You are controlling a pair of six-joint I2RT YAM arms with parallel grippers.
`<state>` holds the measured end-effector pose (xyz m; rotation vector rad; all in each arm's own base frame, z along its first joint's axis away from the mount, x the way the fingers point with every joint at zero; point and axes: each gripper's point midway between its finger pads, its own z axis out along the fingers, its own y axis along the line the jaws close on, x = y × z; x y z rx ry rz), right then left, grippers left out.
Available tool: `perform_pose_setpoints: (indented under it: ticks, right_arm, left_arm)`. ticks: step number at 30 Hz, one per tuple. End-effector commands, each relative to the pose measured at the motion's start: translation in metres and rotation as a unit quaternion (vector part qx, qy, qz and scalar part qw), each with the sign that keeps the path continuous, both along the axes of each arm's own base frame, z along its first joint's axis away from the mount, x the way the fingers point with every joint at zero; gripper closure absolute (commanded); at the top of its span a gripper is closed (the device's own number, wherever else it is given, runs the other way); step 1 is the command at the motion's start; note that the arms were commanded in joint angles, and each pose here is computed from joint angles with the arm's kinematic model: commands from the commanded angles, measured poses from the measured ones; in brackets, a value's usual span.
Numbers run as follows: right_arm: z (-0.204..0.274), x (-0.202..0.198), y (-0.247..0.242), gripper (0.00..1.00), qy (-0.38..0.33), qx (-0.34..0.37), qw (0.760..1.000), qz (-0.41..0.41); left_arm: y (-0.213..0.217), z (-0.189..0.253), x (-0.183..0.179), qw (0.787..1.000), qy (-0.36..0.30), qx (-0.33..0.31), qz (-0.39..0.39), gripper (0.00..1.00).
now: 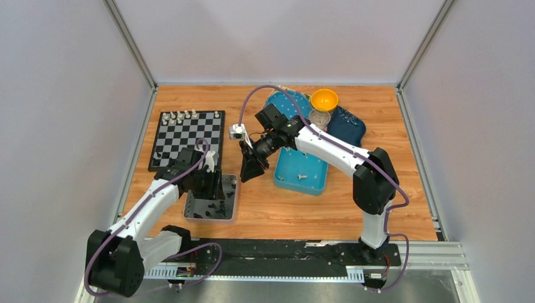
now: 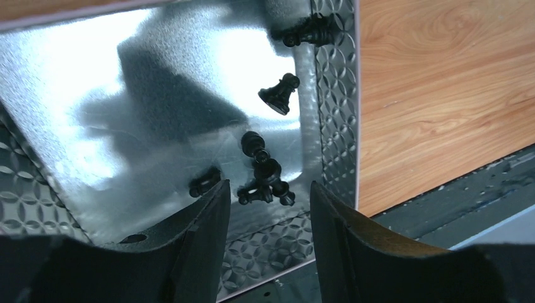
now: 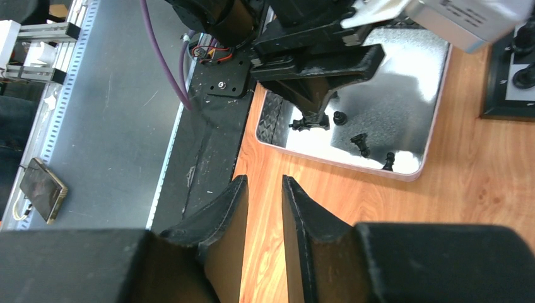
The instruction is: Set up the chess pieces on the board
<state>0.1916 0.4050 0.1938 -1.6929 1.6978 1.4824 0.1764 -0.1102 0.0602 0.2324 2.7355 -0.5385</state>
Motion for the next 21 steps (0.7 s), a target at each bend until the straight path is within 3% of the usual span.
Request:
perform_pose_setpoints:
  ticks: [1,13,21]
  right_arm:
    - [0.022,-0.006,-0.008,0.7,-0.001,0.022,1.0,0.004]
    - [0.025,-0.003,-0.02,0.69,0.002,0.028,1.0,-0.004]
    - [0.026,0.007,-0.028,0.69,0.003,0.031,0.999,-0.018]
  left_arm:
    - [-0.004,0.007,0.022,0.996,-0.041,0.031,-0.069,0.43]
    - [-0.025,-0.007,0.047,0.983,-0.054,0.044,-0.172,0.44]
    - [-0.037,-0.021,0.044,0.977,-0.036,0.039,-0.207,0.47]
